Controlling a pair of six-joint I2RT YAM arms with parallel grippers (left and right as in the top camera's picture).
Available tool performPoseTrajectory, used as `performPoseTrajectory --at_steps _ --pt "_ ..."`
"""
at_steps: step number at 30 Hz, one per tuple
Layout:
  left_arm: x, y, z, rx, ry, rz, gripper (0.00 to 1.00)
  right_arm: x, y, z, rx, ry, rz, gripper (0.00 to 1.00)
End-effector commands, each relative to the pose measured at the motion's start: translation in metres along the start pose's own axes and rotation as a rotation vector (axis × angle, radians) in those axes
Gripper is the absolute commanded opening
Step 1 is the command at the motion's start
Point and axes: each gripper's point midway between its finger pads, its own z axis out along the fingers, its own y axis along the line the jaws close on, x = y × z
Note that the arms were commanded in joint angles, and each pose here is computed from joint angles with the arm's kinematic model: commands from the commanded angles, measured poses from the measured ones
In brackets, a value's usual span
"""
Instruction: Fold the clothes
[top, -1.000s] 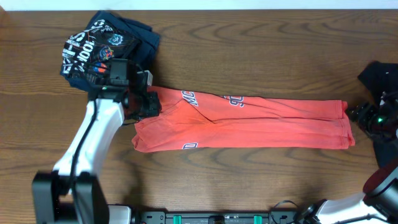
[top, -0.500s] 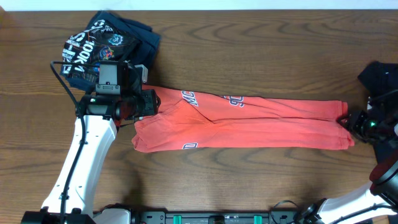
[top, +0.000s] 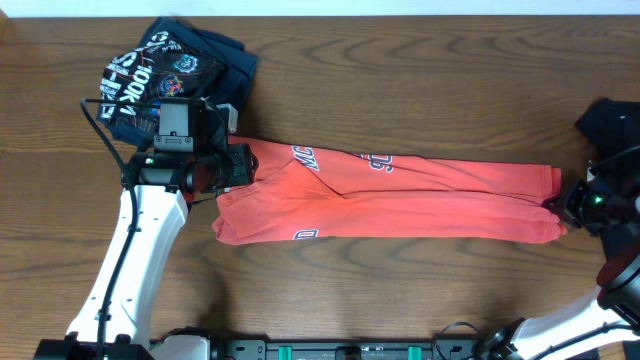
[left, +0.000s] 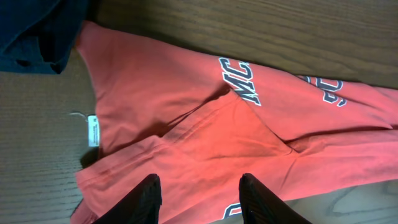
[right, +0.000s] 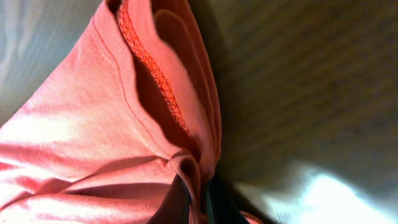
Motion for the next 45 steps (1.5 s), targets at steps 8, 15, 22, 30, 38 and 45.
performPoseTrajectory --at_steps 8,15,22,30,38,45 --pt "-0.006 0.002 -0.004 -0.016 -0.02 0.004 0.43 -0.019 0.009 -0.046 0.132 -0.035 0.037 0.01" --pt "-0.006 0.002 -0.004 -0.016 -0.019 0.004 0.43 0.007 0.033 -0.034 0.211 0.078 -0.012 0.01" --pt "-0.006 0.002 -0.004 -0.015 -0.019 0.003 0.43 0.018 0.065 -0.015 0.315 0.12 -0.159 0.01" --pt "-0.007 0.002 -0.004 -0.014 -0.024 0.005 0.43 0.013 0.085 -0.011 0.28 0.093 -0.176 0.01" --pt "-0.01 0.002 -0.004 -0.013 -0.034 0.008 0.44 0.041 0.119 0.005 0.284 0.177 -0.302 0.01" --pt "-0.01 0.002 -0.004 -0.013 -0.032 0.008 0.44 0.053 0.137 0.015 0.359 0.182 -0.423 0.01"
